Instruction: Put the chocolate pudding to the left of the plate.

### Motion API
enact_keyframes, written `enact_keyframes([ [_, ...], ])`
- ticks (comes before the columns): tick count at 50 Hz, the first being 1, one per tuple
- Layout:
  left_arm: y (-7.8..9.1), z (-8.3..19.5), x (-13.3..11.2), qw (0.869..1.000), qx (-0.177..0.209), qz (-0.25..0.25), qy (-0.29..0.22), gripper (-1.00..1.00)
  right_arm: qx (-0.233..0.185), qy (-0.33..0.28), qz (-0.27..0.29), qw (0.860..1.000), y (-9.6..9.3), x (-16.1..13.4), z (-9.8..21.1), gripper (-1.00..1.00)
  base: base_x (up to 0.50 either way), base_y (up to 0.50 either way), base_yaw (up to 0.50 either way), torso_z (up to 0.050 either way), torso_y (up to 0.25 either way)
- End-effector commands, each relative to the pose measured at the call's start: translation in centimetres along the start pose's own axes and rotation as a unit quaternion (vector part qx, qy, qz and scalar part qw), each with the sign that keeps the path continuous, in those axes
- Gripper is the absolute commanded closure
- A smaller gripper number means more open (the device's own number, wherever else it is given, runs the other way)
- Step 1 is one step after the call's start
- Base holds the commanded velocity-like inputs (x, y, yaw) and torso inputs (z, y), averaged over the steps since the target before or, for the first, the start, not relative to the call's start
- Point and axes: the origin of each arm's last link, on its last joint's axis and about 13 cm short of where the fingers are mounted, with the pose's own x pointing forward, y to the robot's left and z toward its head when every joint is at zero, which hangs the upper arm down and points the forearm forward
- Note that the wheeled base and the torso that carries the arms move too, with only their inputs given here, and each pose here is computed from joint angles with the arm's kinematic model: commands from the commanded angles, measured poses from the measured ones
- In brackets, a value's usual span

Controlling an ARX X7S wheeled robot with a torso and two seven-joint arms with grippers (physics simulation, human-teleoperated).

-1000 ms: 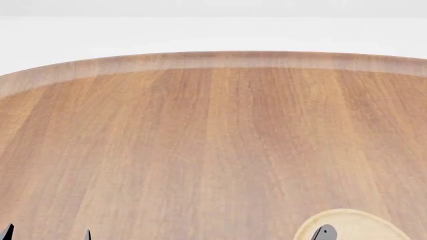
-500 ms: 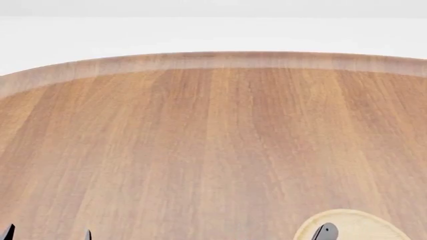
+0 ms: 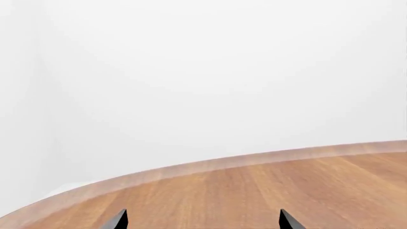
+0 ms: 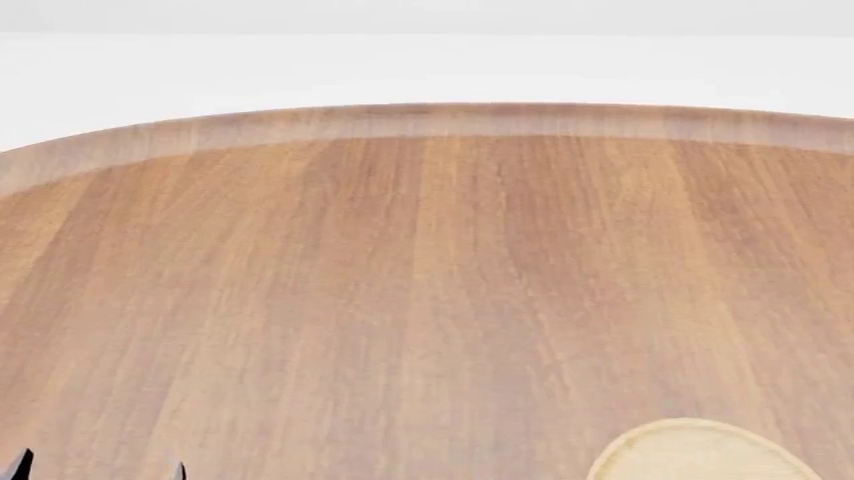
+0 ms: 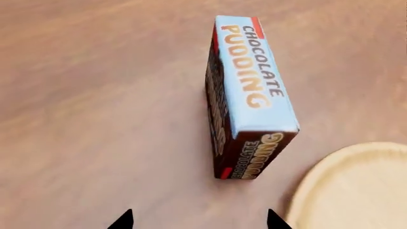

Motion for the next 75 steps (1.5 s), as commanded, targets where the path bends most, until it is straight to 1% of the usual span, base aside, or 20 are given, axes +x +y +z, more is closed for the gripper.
enact_keyframes([
  [1, -0.1, 0.1, -0.1, 1.0, 0.001, -0.002, -0.001, -1.0, 0.02, -0.017, -0.009, 1.0, 2.6, -2.2, -2.1, -1.0, 0.0, 0.0, 0.0, 0.0, 0.0],
  [11, -0.1, 0.0, -0.1, 1.0, 0.0, -0.003, 0.0, -1.0, -0.002, -0.028, 0.026, 0.999, 4.4, -1.5, -1.8, -1.0, 0.0, 0.0, 0.0, 0.0, 0.0],
  [16, 0.0, 0.1, -0.1, 1.0, 0.0, -0.002, 0.0, -1.0, -0.023, -0.051, -0.007, 0.998, 5.7, -0.9, 0.9, -1.0, 0.0, 0.0, 0.0, 0.0, 0.0],
  [19, 0.0, 0.2, -0.1, 1.0, -0.001, -0.001, -0.002, -1.0, -0.051, -0.094, -0.006, 0.994, 7.5, -1.9, 3.2, -1.0, 0.0, 0.0, 0.0, 0.0, 0.0],
  [25, 0.0, 0.2, -0.1, 1.0, -0.002, 0.0, -0.004, -1.0, -0.06, -0.142, -0.052, 0.987, 9.5, -3.4, 6.6, -1.0, 0.0, 0.0, 0.0, 0.0, 0.0],
  [30, 0.3, 0.4, -0.1, 1.0, -0.002, 0.009, -0.01, -1.0, -0.038, -0.205, -0.142, 0.968, 10.6, -4.9, 10.0, -1.0, 0.0, 0.0, 0.0, 0.0, 0.0],
  [32, 0.3, 0.5, 0.0, 1.0, -0.001, 0.011, -0.012, -1.0, -0.016, -0.232, -0.14, 0.963, 10.8, -5.3, 10.7, -1.0, 0.0, 0.0, 0.0, 0.0, 0.0],
  [35, 0.5, 0.5, 0.1, 0.999, 0.012, 0.026, -0.025, -1.0, -0.008, -0.255, -0.194, 0.947, 11.1, -5.8, 12.1, -1.0, 0.0, 0.0, 0.0, 0.0, 0.0],
  [36, 0.6, 0.6, 0.1, 0.999, 0.022, 0.029, -0.035, -1.0, -0.028, -0.252, -0.269, 0.929, 11.1, -5.7, 12.8, -1.0, 0.0, 0.0, 0.0, 0.0, 0.0],
  [39, 0.7, 0.6, 0.1, 0.997, 0.038, 0.036, -0.05, -1.0, -0.053, -0.269, -0.322, 0.906, 11.8, -5.5, 13.4, -1.0, 0.0, 0.0, 0.0, 0.0, 0.0],
  [41, 1.0, 0.7, 0.1, 0.992, 0.058, 0.069, -0.088, -1.0, -0.057, -0.293, -0.313, 0.901, 12.7, -5.4, 13.6, -1.0, 0.0, 0.0, 0.0, 0.0, 0.0],
  [44, 1.1, 0.8, 0.0, 0.983, 0.098, 0.102, -0.117, -1.0, -0.071, -0.319, -0.354, 0.876, 13.6, -5.2, 14.0, -1.0, 0.0, 0.0, 0.0, 0.0, 0.0],
  [50, 1.2, 2.3, -1.1, 0.983, 0.073, 0.094, -0.136, -1.0, -0.102, -0.363, -0.409, 0.831, 15.6, -5.6, 14.7, -1.0, 0.0, 0.0, 0.0, 0.0, 0.0],
  [51, 1.4, 2.9, -1.5, 0.982, 0.068, 0.099, -0.148, -1.0, -0.112, -0.376, -0.418, 0.819, 16.1, -5.8, 14.9, -1.0, 0.0, 0.0, 0.0, 0.0, 0.0],
  [54, 1.8, 4.1, -2.3, 0.977, 0.047, 0.107, -0.176, -1.0, -0.108, -0.404, -0.415, 0.808, 17.1, -6.3, 15.2, -1.0, 0.0, 0.0, 0.0, 0.0, 0.0],
  [56, 2.0, 4.9, -3.2, 0.969, 0.041, 0.119, -0.211, -1.0, -0.118, -0.431, -0.407, 0.797, 18.2, -6.8, 15.3, -1.0, 0.0, 0.0, 0.0, 0.0, 0.0],
  [58, 2.0, 5.4, -3.9, 0.964, 0.037, 0.129, -0.229, -1.0, -0.118, -0.45, -0.399, 0.79, 19.1, -7.2, 15.3, -1.0, 0.0, 0.0, 0.0, 0.0, 0.0],
  [65, 2.3, 6.7, -5.5, 0.959, 0.007, 0.123, -0.255, -1.0, -0.125, -0.477, -0.403, 0.771, 20.8, -8.0, 15.4, -1.0, 0.0, 0.0, 0.0, 0.0, 0.0],
  [67, 2.3, 7.0, -6.0, 0.951, 0.025, 0.136, -0.277, -1.0, -0.122, -0.481, -0.396, 0.773, 21.3, -8.1, 15.3, -1.0, 0.0, 0.0, 0.0, 0.0, 0.0],
  [75, 2.1, 6.7, -6.0, 0.954, 0.021, 0.127, -0.272, -1.0, -0.107, -0.48, -0.39, 0.779, 21.0, -7.6, 15.1, -1.0, 0.0, 0.0, 0.0, 0.0, 0.0],
])
